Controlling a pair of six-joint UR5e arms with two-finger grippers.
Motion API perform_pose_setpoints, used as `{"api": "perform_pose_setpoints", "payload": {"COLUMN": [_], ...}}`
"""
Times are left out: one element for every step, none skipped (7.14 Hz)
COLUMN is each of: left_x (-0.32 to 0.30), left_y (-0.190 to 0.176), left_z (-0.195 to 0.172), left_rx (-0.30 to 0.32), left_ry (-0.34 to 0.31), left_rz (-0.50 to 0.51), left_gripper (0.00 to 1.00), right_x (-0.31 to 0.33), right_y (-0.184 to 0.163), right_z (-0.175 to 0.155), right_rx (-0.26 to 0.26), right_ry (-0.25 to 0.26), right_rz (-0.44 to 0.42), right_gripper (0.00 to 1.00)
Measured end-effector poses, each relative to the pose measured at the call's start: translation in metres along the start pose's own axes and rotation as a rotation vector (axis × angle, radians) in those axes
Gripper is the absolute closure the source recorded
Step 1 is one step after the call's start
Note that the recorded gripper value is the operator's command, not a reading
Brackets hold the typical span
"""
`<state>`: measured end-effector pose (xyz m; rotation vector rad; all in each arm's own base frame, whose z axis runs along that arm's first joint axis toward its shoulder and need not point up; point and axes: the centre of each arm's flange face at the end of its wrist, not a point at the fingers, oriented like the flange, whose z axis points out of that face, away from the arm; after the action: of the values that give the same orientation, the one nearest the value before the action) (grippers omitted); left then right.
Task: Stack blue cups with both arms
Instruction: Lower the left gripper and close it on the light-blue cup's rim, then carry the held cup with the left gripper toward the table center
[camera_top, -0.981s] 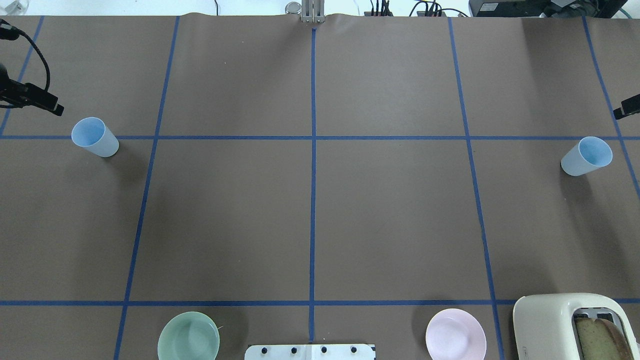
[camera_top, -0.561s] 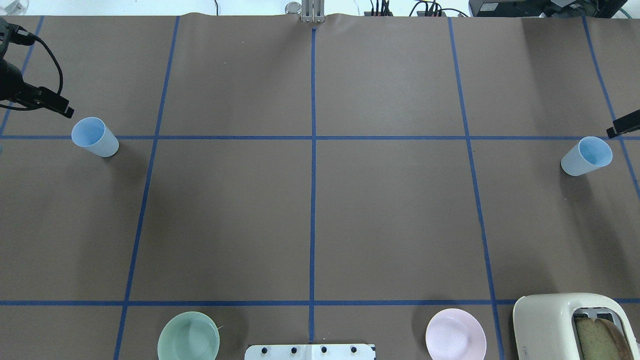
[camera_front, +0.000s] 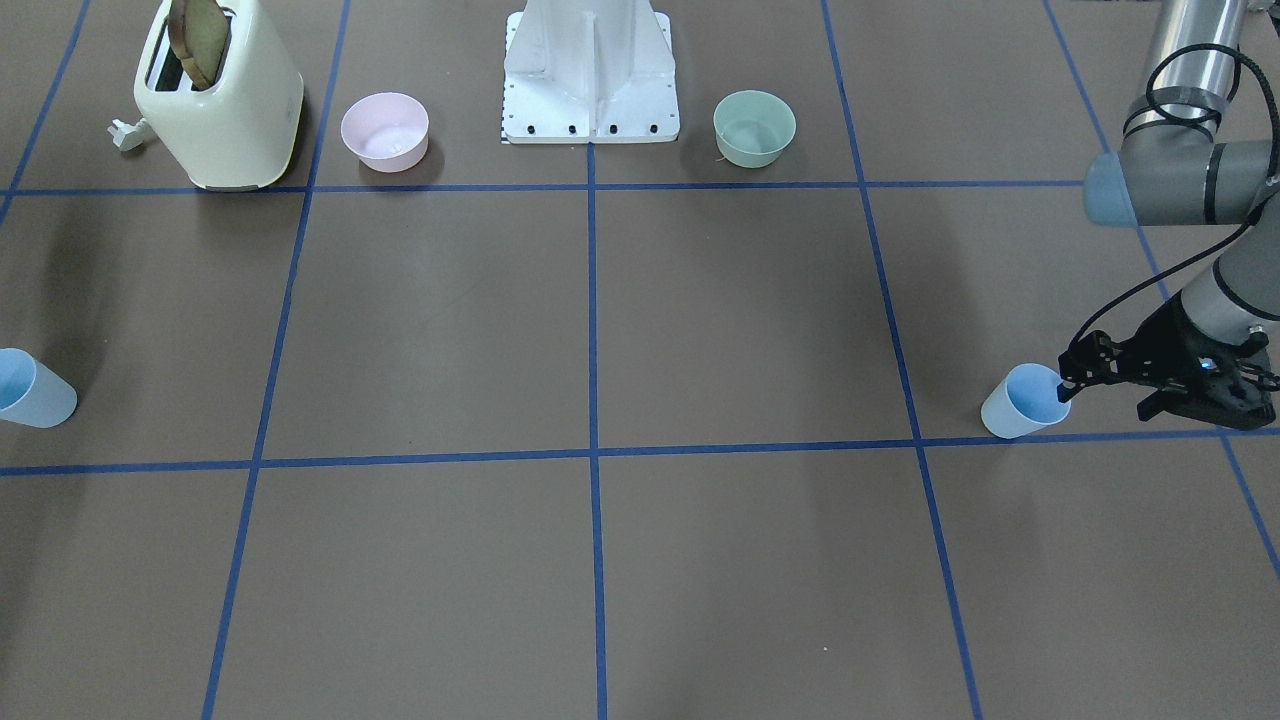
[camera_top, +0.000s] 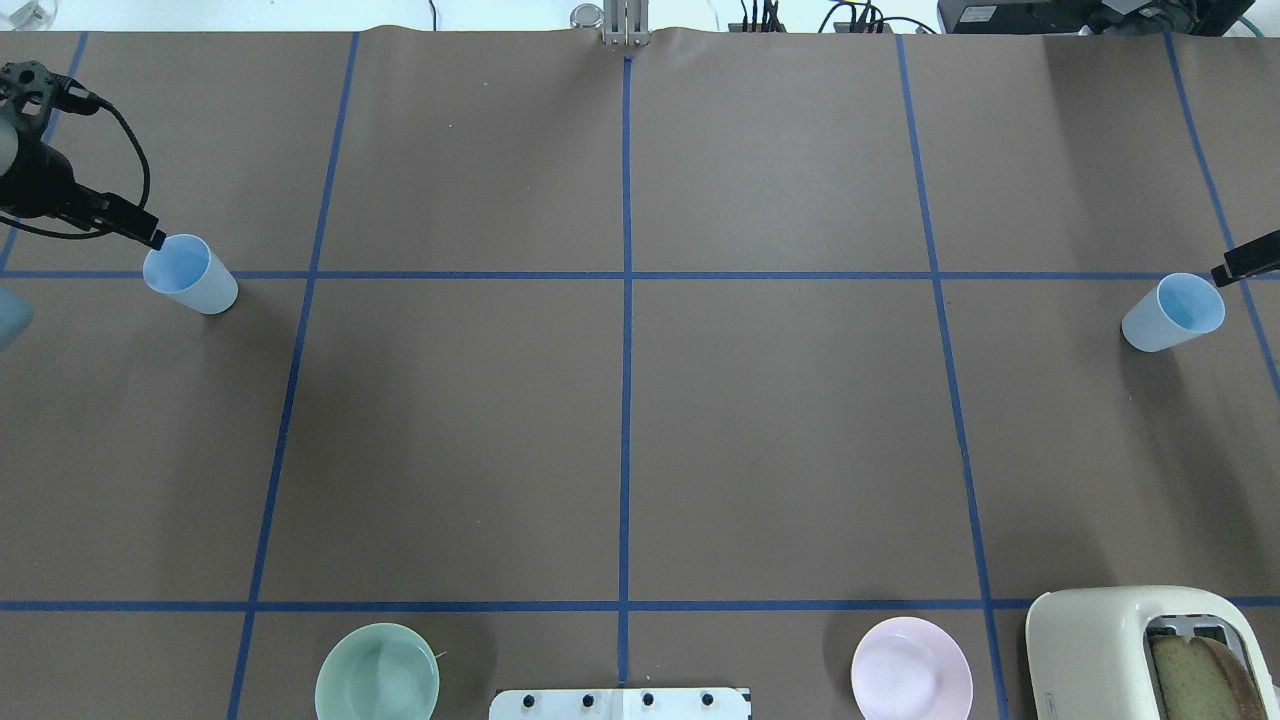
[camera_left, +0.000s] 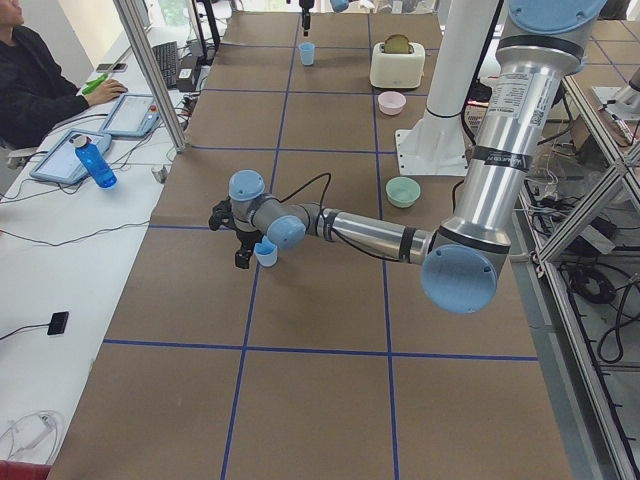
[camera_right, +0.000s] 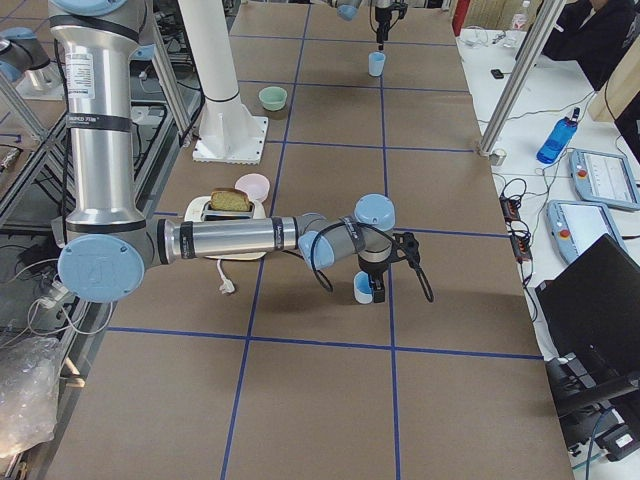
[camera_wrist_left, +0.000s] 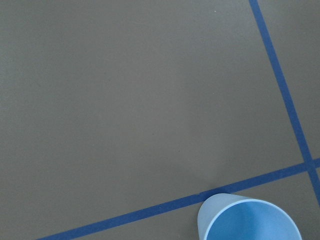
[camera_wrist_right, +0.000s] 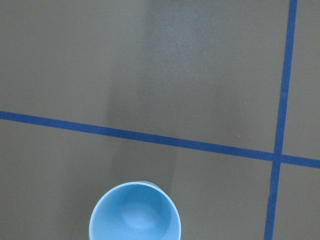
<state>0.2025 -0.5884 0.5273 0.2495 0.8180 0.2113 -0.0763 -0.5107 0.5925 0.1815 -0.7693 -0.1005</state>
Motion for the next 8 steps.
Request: {"api": "perform_pose_setpoints", "payload": {"left_x": [0.003, 0.006, 0.007, 0.008, 0.008, 0.008, 0.007, 0.008], "left_y": [-0.002, -0.003, -0.002, -0.002, -0.002, -0.001, -0.001, -0.001], "left_z": [0.005, 0.011, 0.015, 0.018, 0.019, 0.02, 0.021, 0.022], "left_rx": [-0.004, -0.005, -0.007, -0.009, -0.007, -0.004, -0.003, -0.004], "left_ry": [-0.002, -0.006, -0.01, -0.013, -0.017, -0.019, -0.02, -0.019], "left_rz": [0.002, 0.004, 0.006, 0.007, 0.01, 0.012, 0.011, 0.005], "left_gripper": [0.02, 0.02, 0.02, 0.02, 0.03, 0.09, 0.18, 0.29], "right_x": [-0.001, -0.001, 0.0, 0.0, 0.0, 0.0, 0.0, 0.0], "right_y": [0.0, 0.0, 0.0, 0.0, 0.0, 0.0, 0.0, 0.0], "right_z": [0.0, 0.0, 0.0, 0.0, 0.0, 0.0, 0.0, 0.0], "right_rx": [0.004, 0.005, 0.005, 0.005, 0.005, 0.005, 0.005, 0.005], "right_ry": [-0.002, -0.002, -0.002, -0.002, -0.002, -0.002, -0.002, -0.002], "right_rz": [-0.003, -0.004, -0.004, -0.003, -0.002, -0.003, -0.003, -0.003], "right_gripper": [0.0, 0.0, 0.0, 0.0, 0.0, 0.0, 0.0, 0.0]}}
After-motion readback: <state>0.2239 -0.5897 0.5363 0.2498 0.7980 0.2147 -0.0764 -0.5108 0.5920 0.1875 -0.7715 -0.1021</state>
